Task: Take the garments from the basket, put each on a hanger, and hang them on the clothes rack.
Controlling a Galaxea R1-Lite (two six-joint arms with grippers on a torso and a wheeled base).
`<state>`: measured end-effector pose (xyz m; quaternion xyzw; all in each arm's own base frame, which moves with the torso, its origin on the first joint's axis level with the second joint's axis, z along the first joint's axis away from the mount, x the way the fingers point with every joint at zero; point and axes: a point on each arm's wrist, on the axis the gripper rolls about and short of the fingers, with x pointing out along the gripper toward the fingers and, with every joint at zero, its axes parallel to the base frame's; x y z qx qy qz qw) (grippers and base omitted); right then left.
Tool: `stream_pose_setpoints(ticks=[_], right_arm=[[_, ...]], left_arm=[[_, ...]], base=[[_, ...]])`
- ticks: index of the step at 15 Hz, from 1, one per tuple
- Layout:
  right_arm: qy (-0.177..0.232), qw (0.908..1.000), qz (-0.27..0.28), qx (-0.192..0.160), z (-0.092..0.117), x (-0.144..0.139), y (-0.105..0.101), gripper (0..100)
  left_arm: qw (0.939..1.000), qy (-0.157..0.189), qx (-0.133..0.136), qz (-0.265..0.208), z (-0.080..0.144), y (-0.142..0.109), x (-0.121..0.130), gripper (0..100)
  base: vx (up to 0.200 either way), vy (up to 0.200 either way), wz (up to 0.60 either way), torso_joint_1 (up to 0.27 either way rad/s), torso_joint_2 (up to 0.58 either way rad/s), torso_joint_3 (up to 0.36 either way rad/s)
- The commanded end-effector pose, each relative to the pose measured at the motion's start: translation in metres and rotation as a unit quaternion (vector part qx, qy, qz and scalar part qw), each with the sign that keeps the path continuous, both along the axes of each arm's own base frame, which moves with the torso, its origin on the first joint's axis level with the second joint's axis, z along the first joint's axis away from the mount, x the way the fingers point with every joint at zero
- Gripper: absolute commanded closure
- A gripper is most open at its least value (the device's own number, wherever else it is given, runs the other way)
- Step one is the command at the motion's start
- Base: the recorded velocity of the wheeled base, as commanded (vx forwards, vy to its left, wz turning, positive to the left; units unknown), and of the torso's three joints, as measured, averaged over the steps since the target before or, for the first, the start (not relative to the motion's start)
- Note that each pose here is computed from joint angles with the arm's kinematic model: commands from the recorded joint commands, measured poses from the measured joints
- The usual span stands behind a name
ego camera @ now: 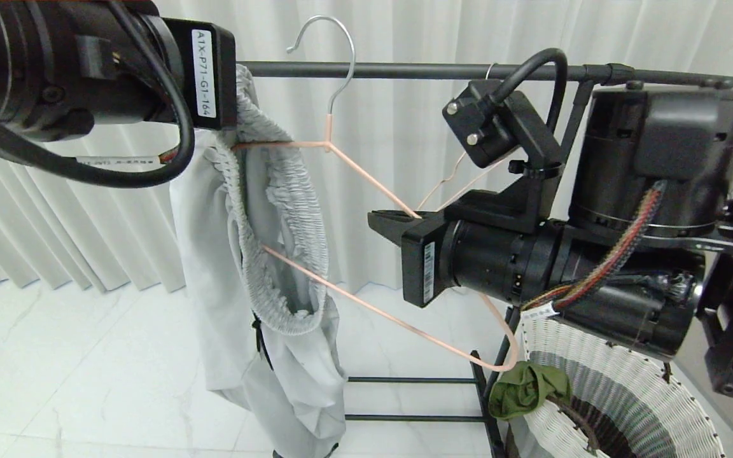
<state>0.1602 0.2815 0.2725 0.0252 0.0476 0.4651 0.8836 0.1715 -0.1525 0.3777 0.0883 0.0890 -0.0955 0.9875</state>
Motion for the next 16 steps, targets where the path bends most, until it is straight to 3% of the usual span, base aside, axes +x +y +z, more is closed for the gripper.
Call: stream_pose_setpoints(ticks=[1, 6, 10, 16], right_arm=[[0.005, 0.9999, 0.002, -0.009, -0.007, 0.004, 0.008, 100], [-0.001, 1.0000, -0.001, 0.003, -0.005, 0.004, 0.009, 100], [-0.015, 0.9995, -0.015, 0.025, 0.007, 0.001, 0.001, 100], [-0.037, 0.9980, -0.017, 0.049, 0.028, -0.011, -0.015, 100]], left_arm=[[0.9996, -0.001, -0.009, -0.026, 0.002, -0.007, -0.010, 100], [0.9979, 0.007, -0.024, -0.060, -0.001, -0.016, -0.024, 100], [0.9983, 0.025, -0.001, -0.053, -0.018, -0.001, -0.032, 100], [0.9978, 0.029, 0.005, -0.060, -0.022, 0.000, -0.036, 100]], base=[[0.000, 0.000, 0.00, 0.000, 0.00, 0.000], [0.000, 0.000, 0.00, 0.000, 0.00, 0.000], [0.000, 0.000, 0.00, 0.000, 0.00, 0.000], [0.000, 0.000, 0.00, 0.000, 0.00, 0.000]])
